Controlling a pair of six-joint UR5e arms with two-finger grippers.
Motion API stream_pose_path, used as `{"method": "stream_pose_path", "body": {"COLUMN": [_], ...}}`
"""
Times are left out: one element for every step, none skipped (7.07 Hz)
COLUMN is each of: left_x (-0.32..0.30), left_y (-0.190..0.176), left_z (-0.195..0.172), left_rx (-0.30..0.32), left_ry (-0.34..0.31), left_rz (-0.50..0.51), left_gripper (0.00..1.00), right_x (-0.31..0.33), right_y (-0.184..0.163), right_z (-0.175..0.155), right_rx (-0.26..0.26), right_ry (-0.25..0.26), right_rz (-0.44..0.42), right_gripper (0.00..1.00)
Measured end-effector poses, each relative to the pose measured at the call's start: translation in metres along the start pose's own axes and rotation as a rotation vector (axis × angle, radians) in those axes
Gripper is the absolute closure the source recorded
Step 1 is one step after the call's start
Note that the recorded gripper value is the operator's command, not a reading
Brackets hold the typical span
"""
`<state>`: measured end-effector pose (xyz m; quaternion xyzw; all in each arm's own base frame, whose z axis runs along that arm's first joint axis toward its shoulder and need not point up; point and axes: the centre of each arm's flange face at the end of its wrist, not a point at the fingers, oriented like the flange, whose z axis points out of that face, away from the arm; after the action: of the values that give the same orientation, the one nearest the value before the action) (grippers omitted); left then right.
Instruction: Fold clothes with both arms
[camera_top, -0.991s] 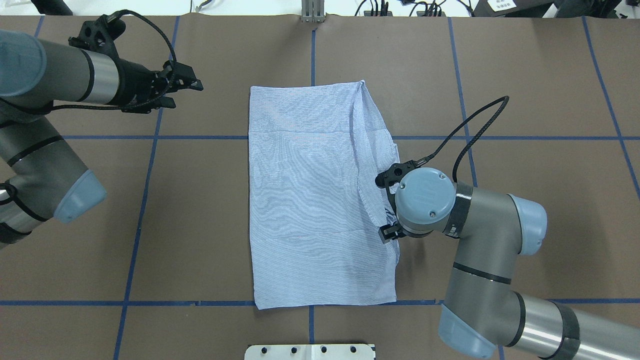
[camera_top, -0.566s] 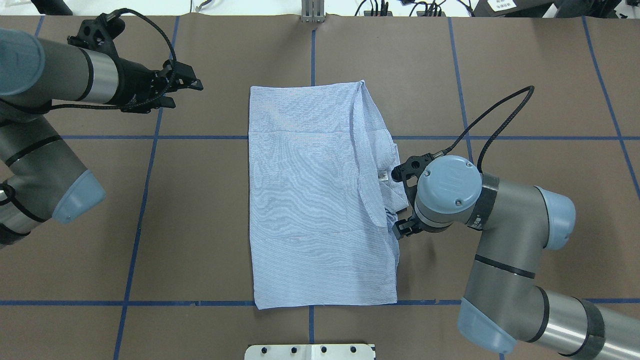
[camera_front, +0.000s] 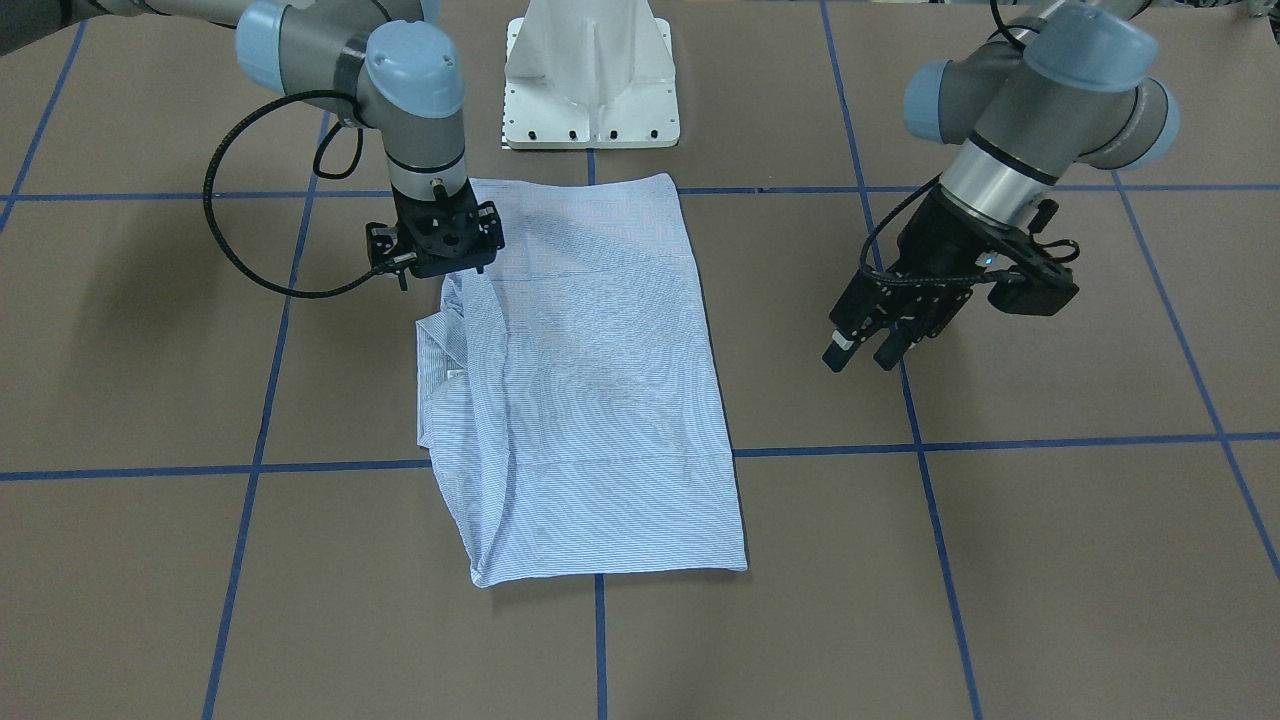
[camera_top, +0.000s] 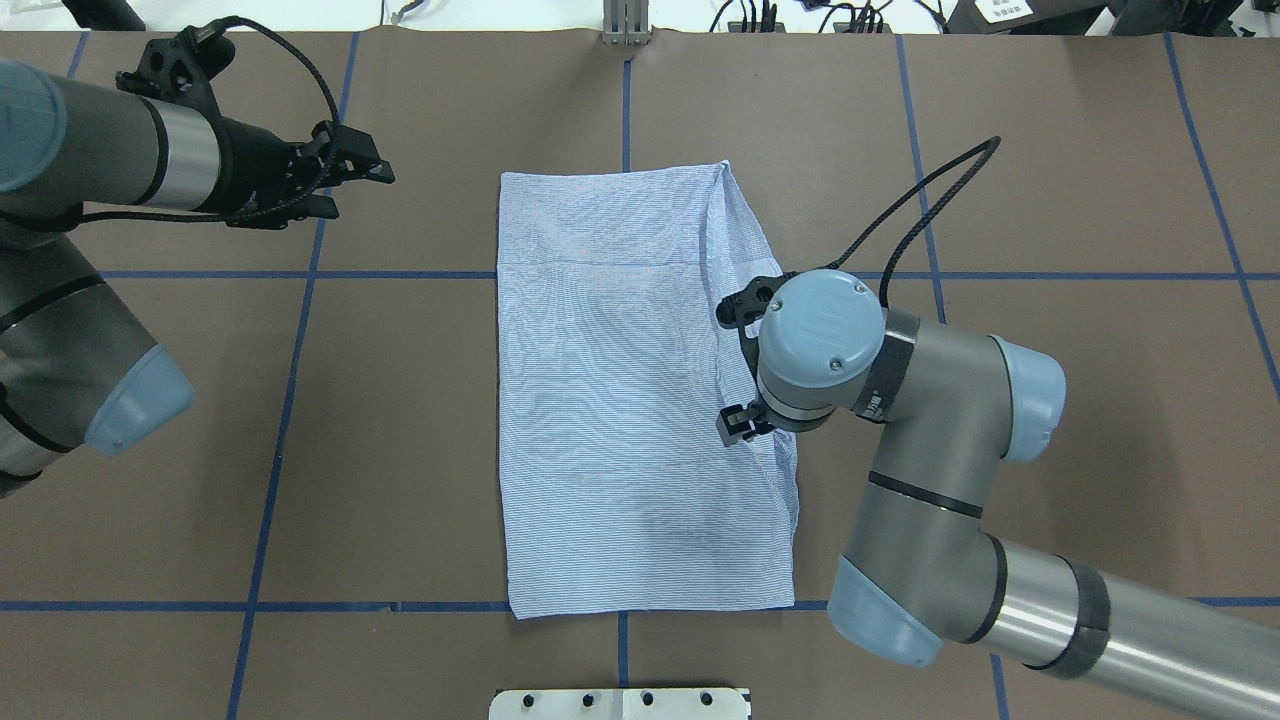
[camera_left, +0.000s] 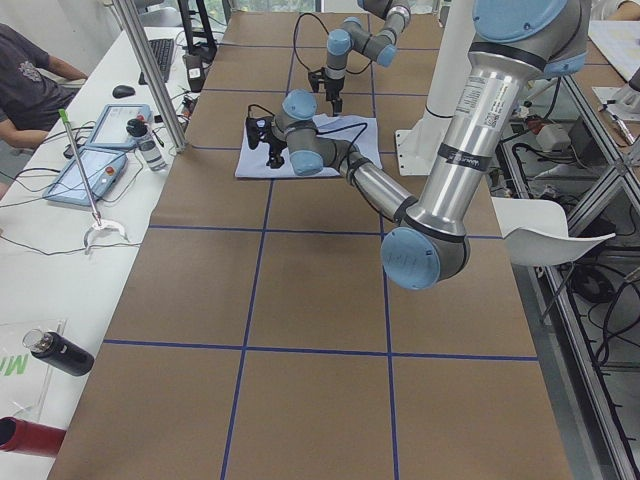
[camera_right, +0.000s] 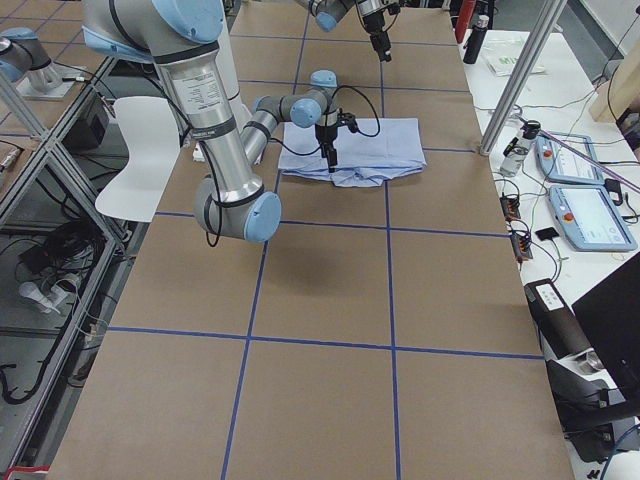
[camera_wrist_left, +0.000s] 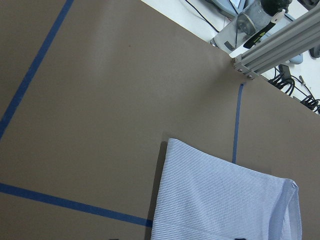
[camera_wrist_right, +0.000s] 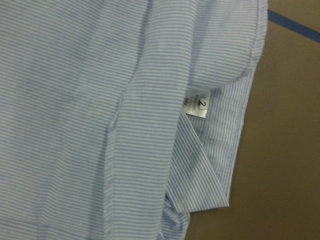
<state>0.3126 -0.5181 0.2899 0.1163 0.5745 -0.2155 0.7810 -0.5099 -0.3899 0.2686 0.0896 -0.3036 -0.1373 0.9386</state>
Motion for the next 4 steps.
{"method": "stream_pose_path", "body": {"left_x": [-0.003,-0.004,-0.005,-0.005], "left_y": [0.001,0.001,0.001,0.002], "left_z": [-0.002,-0.003,-0.003,-0.003], "left_rx": [-0.001,-0.001,-0.001,-0.001], "left_ry": [-0.003,-0.004,-0.005,-0.005], "left_rz": [0.000,0.001,0.001,0.001], "left_gripper": [0.19,0.19,0.19,0.19], "right_x": [-0.011,-0.017,-0.015,-0.007], "right_y": [-0.013,-0.020,-0.019,-0.015], "right_z": [0.004,0.015,0.024,0.032], "right_rx": [-0.002,-0.014,-0.028,-0.041], "right_ry": [0.004,0.018,0.032,0.044], "right_rz": [0.008,0.013,0.014,0.011], "right_gripper": [0.00,0.00,0.00,0.00]}}
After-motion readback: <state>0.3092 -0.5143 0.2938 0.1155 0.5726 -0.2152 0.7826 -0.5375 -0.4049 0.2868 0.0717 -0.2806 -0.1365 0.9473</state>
